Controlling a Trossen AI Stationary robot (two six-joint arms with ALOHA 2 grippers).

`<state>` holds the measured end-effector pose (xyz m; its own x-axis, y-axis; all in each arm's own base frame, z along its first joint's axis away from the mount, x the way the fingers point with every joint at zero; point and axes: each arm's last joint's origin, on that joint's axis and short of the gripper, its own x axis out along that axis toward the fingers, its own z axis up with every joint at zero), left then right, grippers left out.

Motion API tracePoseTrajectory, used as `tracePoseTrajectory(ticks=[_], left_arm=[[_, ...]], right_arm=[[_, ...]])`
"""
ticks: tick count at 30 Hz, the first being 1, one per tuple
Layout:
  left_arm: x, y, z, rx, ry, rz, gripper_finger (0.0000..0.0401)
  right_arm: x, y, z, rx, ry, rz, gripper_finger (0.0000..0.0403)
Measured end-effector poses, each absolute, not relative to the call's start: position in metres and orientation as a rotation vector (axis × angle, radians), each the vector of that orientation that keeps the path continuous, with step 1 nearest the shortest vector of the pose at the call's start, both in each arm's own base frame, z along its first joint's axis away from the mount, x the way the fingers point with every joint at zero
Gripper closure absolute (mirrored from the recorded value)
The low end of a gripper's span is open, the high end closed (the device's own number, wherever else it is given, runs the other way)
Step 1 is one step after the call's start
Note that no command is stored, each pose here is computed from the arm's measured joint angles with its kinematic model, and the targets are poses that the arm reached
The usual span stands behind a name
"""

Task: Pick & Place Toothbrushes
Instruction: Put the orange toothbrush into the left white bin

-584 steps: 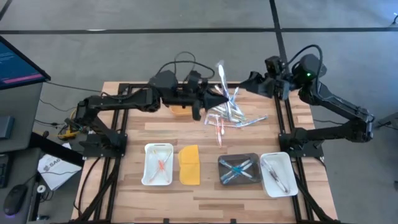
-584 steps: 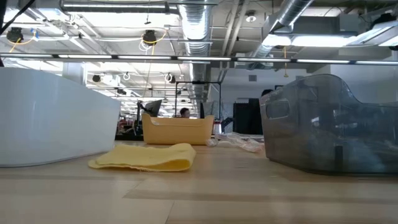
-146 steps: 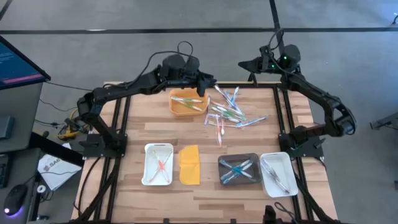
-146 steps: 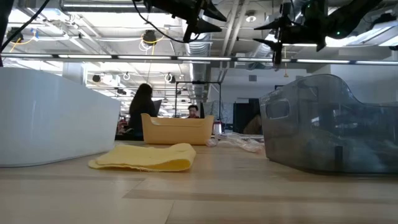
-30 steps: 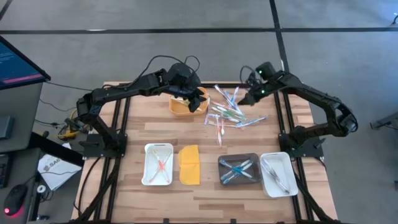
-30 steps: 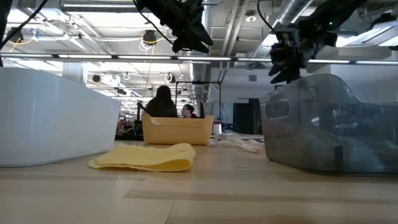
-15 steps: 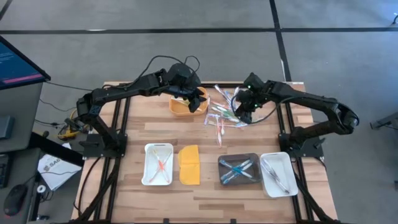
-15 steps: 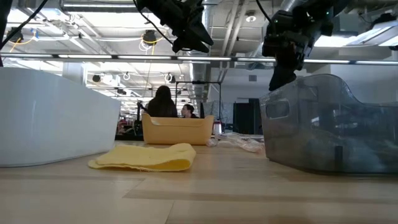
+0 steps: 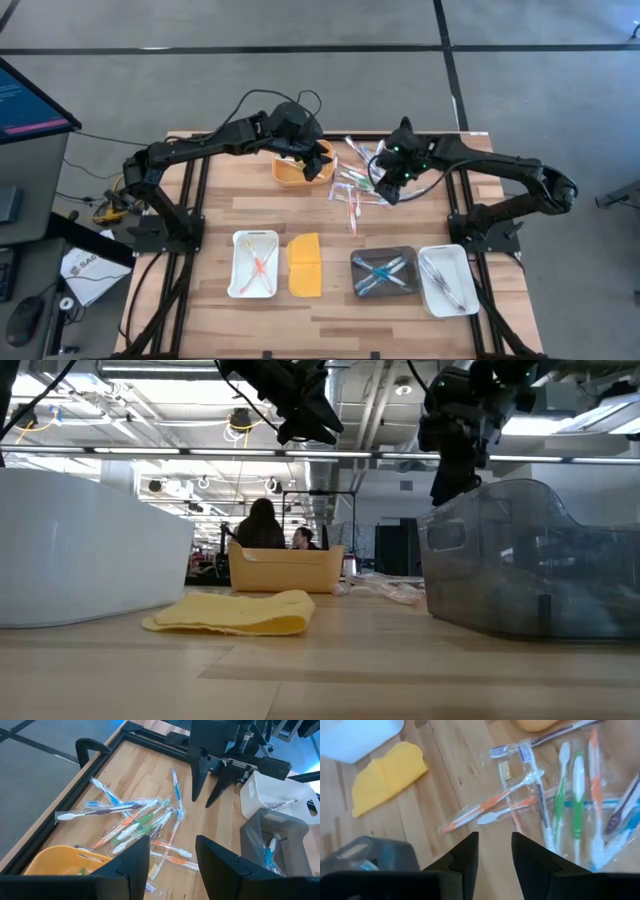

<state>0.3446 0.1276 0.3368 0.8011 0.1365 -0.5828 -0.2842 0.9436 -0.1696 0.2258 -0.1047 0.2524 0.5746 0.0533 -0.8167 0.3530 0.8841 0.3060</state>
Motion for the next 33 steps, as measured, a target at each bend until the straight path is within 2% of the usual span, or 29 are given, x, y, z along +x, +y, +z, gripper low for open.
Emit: tracePoseTrajectory(ticks=[10,15,25,33], left_arm=[[0.345,0.127,0.337,-0.254,0.594,0.226,0.0247],[0.347,0.123,0.337,-0.25,0.597,0.214,0.0247],[0.352,0.107,0.337,-0.25,0.598,0.181,0.0247],[0.351,0.104,0.335,-0.231,0.633,0.244,0.0247]], right_arm=[[0.256,-0.097,0.211,0.733,1.099,-0.274,0.0288],[0.287,-0.08,0.204,0.698,1.14,-0.216,0.0288],[0.348,-0.064,0.193,0.722,1.185,-0.319,0.0289],[0.357,-0.068,0.18,0.648,1.376,-0.391,0.0289]])
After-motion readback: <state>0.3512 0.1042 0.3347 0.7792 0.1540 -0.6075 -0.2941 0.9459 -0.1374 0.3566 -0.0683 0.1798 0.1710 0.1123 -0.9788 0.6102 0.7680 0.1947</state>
